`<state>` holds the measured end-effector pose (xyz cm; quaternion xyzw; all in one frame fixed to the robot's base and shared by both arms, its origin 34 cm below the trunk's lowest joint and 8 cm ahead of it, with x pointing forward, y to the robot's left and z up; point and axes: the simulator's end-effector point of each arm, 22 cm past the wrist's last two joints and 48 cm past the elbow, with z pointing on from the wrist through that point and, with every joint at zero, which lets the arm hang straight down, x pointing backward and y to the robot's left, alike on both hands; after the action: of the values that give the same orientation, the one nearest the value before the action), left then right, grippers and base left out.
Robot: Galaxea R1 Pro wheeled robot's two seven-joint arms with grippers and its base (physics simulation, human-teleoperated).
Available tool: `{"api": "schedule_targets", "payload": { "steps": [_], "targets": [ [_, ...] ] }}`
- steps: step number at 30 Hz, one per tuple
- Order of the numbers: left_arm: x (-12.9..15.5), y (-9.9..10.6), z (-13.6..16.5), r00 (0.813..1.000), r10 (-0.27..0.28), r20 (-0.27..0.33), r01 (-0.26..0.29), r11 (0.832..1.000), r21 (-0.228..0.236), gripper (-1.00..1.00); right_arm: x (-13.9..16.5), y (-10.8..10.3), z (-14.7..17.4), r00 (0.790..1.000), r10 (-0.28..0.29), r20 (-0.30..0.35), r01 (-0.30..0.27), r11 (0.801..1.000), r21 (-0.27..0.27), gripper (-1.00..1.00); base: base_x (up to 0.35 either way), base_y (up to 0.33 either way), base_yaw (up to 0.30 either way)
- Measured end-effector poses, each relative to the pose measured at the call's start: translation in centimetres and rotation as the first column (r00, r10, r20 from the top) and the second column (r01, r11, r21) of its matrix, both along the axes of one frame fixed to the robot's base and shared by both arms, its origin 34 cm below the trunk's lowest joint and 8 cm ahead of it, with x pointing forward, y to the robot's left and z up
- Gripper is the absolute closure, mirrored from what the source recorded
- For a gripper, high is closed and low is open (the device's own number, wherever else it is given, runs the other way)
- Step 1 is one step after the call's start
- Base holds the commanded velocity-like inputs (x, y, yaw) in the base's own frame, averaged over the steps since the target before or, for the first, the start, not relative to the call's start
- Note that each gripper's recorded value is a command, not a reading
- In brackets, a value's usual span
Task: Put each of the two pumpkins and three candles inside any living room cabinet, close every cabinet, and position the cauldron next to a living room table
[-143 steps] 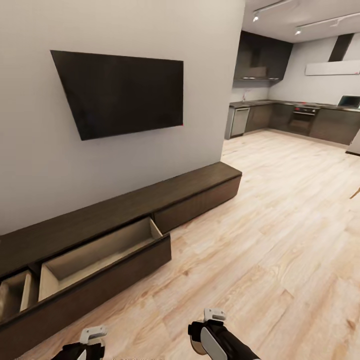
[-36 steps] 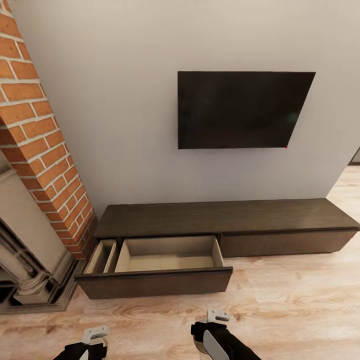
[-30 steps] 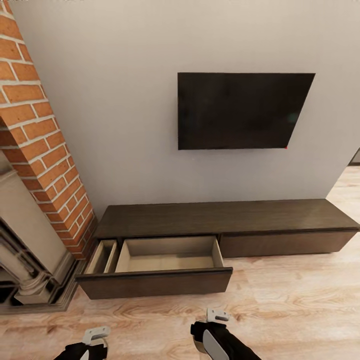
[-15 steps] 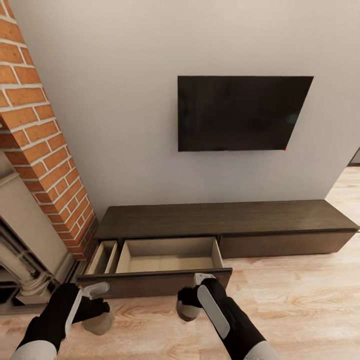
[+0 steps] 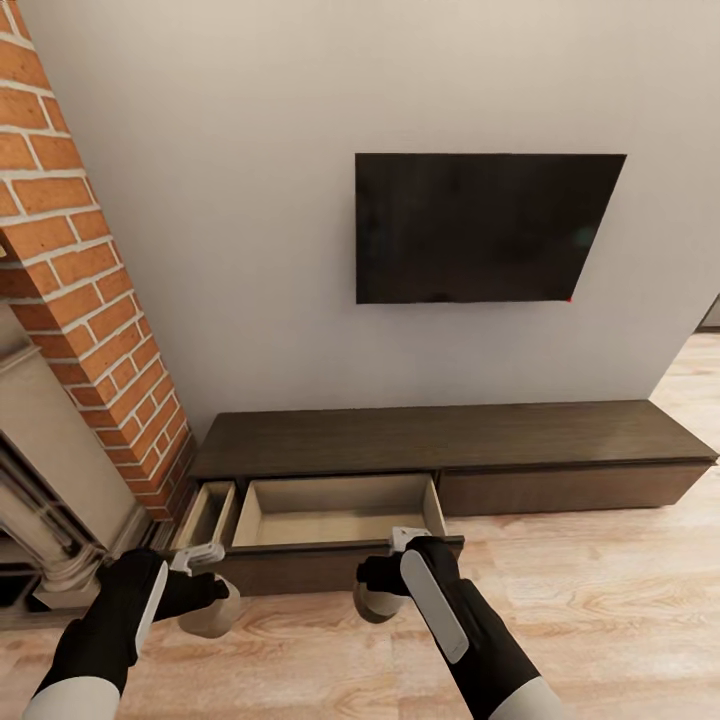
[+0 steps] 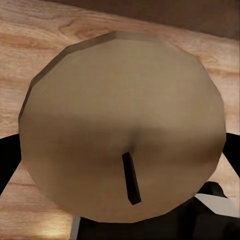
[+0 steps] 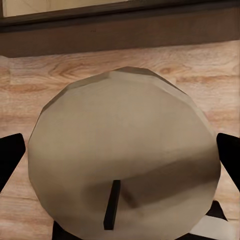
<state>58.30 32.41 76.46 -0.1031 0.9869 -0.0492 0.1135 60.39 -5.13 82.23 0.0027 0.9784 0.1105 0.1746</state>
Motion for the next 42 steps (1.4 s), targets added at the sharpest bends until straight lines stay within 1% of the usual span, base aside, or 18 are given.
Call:
{"api": "schedule_targets", "payload": {
  "steps": [2,6,11,16,18,22,23,25,27,28,29,30,31,32,33,35,36,42],
  "targets": [
    [0.0,-1.6,-0.1,1.000,-0.002,0.001,0.002,1.000,-0.030,1.00,0.0,0.1,0.0,1.000,-0.001,0.002,0.001,1.000,0.002,1.00,0.000,0.004,0.000],
    [0.1,-2.6,-0.2,1.000,-0.005,0.002,0.006,0.999,-0.043,1.00,0.1,0.1,0.1,1.000,-0.001,0.003,0.001,1.000,0.001,1.00,0.000,0.147,0.000],
    [0.1,-2.9,-0.2,1.000,-0.009,0.002,0.009,0.999,-0.044,1.00,0.2,0.1,0.1,1.000,-0.006,0.007,0.006,1.000,0.005,1.00,0.023,0.265,0.000],
    [0.2,-2.6,0.0,1.000,-0.006,0.008,0.007,0.999,-0.040,1.00,0.2,0.3,0.2,1.000,-0.005,0.010,0.005,1.000,0.010,1.00,0.179,0.241,0.000],
    [0.4,-2.4,0.1,1.000,-0.006,0.013,0.006,0.999,-0.036,1.00,0.2,0.4,0.3,1.000,-0.004,0.012,0.003,1.000,0.014,1.00,0.192,0.121,0.000],
    [0.6,-2.6,0.4,1.000,-0.002,0.020,0.003,0.999,-0.043,1.00,0.3,0.5,0.4,1.000,-0.001,0.014,0.001,1.000,0.018,1.00,0.058,0.035,0.000],
    [0.8,-2.6,0.7,1.000,-0.002,0.029,0.004,0.999,-0.047,1.00,0.5,0.6,0.7,1.000,-0.001,0.023,0.001,1.000,0.021,1.00,0.017,0.010,0.000],
    [1.8,-3.1,1.7,0.998,-0.006,0.065,0.011,0.997,-0.073,1.00,1.6,1.0,2.7,0.997,-0.006,0.071,0.003,0.999,0.044,1.00,0.009,0.005,0.000],
    [3.2,-4.2,3.5,0.992,-0.017,0.122,0.033,0.992,-0.124,1.00,3.4,1.4,6.4,0.987,-0.015,0.158,0.002,0.997,0.081,1.00,0.003,0.002,0.000],
    [4.5,-4.7,5.4,0.983,-0.029,0.183,0.056,0.988,-0.146,1.00,4.5,1.6,8.9,0.976,-0.023,0.214,0.000,0.994,0.106,1.00,0.001,0.001,0.000],
    [6.4,-4.8,8.5,0.962,-0.029,0.270,0.073,0.985,-0.155,1.00,4.8,1.7,9.9,0.971,-0.028,0.237,0.000,0.993,0.117,1.00,0.000,0.000,0.000],
    [7.1,-5.3,9.8,0.952,-0.030,0.305,0.087,0.981,-0.174,1.00,5.0,1.8,10.4,0.968,-0.031,0.248,0.000,0.992,0.122,1.00,0.000,0.000,0.000],
    [7.7,-5.3,11.2,0.938,-0.046,0.343,0.106,0.982,-0.156,1.00,5.2,1.8,10.8,0.965,-0.035,0.259,0.001,0.992,0.127,1.00,0.000,0.000,0.000],
    [8.2,-5.9,12.3,0.927,-0.047,0.372,0.119,0.978,-0.173,1.00,5.3,1.8,11.0,0.964,-0.036,0.264,0.001,0.992,0.130,1.00,0.000,0.000,0.000],
    [8.4,-6.4,12.9,0.921,-0.048,0.386,0.128,0.975,-0.183,1.00,5.3,1.9,11.1,0.963,-0.037,0.267,0.001,0.991,0.132,1.00,0.000,0.000,0.000],
    [8.5,-6.6,13.4,0.916,-0.055,0.398,0.135,0.975,-0.177,1.00,5.4,2.0,11.4,0.960,-0.040,0.276,0.003,0.991,0.136,1.00,0.000,0.000,0.000],
    [8.6,-6.7,13.7,0.914,-0.054,0.402,0.138,0.973,-0.183,1.00,5.5,2.0,11.6,0.959,-0.044,0.280,0.005,0.991,0.137,1.00,0.000,0.000,0.000],
    [8.4,-7.6,14.5,0.912,-0.056,0.407,0.146,0.970,-0.194,1.00,5.6,1.9,12.4,0.954,-0.060,0.293,0.018,0.989,0.145,1.00,0.000,0.000,0.000]
  ]
}}
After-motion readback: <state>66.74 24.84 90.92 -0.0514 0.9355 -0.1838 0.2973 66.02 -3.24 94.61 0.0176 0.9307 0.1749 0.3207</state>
